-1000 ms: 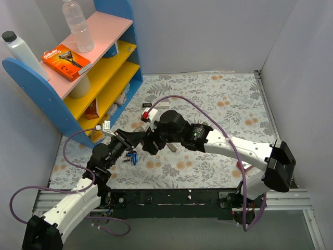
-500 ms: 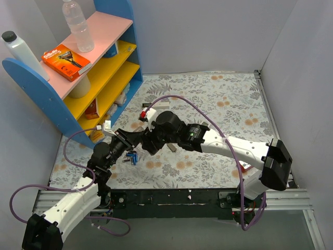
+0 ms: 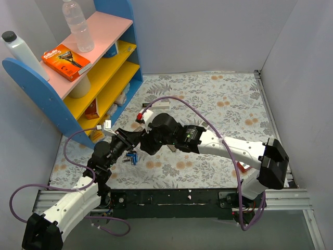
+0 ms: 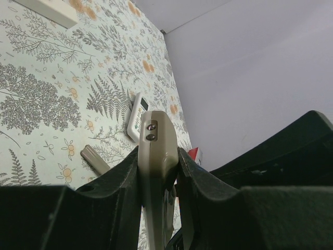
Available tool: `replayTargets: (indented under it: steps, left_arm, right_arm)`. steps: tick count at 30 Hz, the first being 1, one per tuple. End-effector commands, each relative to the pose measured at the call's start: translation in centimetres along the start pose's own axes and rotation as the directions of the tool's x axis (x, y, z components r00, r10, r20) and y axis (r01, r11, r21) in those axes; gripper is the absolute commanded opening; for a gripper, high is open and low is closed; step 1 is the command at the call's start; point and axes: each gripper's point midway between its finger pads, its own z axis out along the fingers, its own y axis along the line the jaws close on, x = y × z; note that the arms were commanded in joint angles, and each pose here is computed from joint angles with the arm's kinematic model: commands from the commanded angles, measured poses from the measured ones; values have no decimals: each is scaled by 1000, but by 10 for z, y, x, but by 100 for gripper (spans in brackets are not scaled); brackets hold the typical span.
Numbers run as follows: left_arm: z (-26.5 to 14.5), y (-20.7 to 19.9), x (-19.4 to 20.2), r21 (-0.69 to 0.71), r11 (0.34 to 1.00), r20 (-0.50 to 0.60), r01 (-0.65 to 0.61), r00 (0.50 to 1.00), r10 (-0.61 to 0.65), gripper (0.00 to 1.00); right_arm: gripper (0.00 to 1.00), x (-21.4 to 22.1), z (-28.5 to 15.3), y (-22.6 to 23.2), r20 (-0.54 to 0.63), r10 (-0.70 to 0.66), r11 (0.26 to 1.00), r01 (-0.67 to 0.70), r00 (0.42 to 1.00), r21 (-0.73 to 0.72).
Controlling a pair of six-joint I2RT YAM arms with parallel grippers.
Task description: Load the batteries into the remote control
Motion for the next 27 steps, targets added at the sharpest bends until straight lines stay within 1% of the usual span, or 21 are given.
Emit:
replayTargets:
  steps: [1,5,6,7,9,10,12,15,16,19,22,23,24,25,27]
  left_arm:
    - [0,-26,-15,62,998,42,-1,999,-1,0]
    - [-1,-28,-16,69,998,44,-1,999,-2,0]
    - [-1,-29,-16,71,998,45,0,999,-3,0]
    - [-1,-29,-16,71,998,45,0,999,-3,0]
    - [0,-29,-16,71,997,43,2,999,-5,0]
    - [0,-28,-16,69,998,44,4,999,-7,0]
    - [0,-29,-16,74,997,42,6,999,-9,0]
    - [0,-31,-16,82,997,39,8,999,-11,0]
    - [0,-33,-15,87,996,37,9,999,-13,0]
    - [-1,-36,-16,98,995,34,5,999,-8,0]
    - [-1,-37,-15,102,995,31,0,1000,-3,0]
    - [-1,-36,-15,100,995,31,0,1000,-3,0]
    - [-2,-36,-14,101,995,29,0,1000,-3,0]
    - [-2,-36,-14,101,995,29,-1,1000,-2,0]
    - [-3,-33,-14,89,996,29,-4,1000,2,0]
  right_arm:
    - [59,-13,4,0,21,14,1000,-14,1000,21]
    - [59,-9,8,-4,11,14,999,-15,1000,39]
    - [57,-7,10,-4,4,14,999,-15,1000,37]
    - [52,-7,10,-4,4,13,999,-13,1000,34]
    - [46,-7,12,-1,3,11,1000,-11,1000,23]
    - [40,-7,12,0,2,10,1000,-10,1000,21]
    - [36,-5,14,3,-2,5,1000,-5,1000,14]
    - [26,-5,17,8,-8,-1,1000,1,1000,0]
    - [19,-5,17,9,-9,-1,1000,1,1000,-4]
    - [14,0,20,13,-25,-6,1000,6,1000,-13]
    - [12,1,21,15,-28,-11,1000,10,1000,-22]
    - [14,0,21,17,-27,-12,1000,11,1000,-28]
    - [19,1,21,16,-30,-11,1000,10,999,-23]
    - [28,0,20,15,-25,-11,1000,10,1000,-19]
    - [36,-6,16,12,-5,-14,1000,14,1000,0]
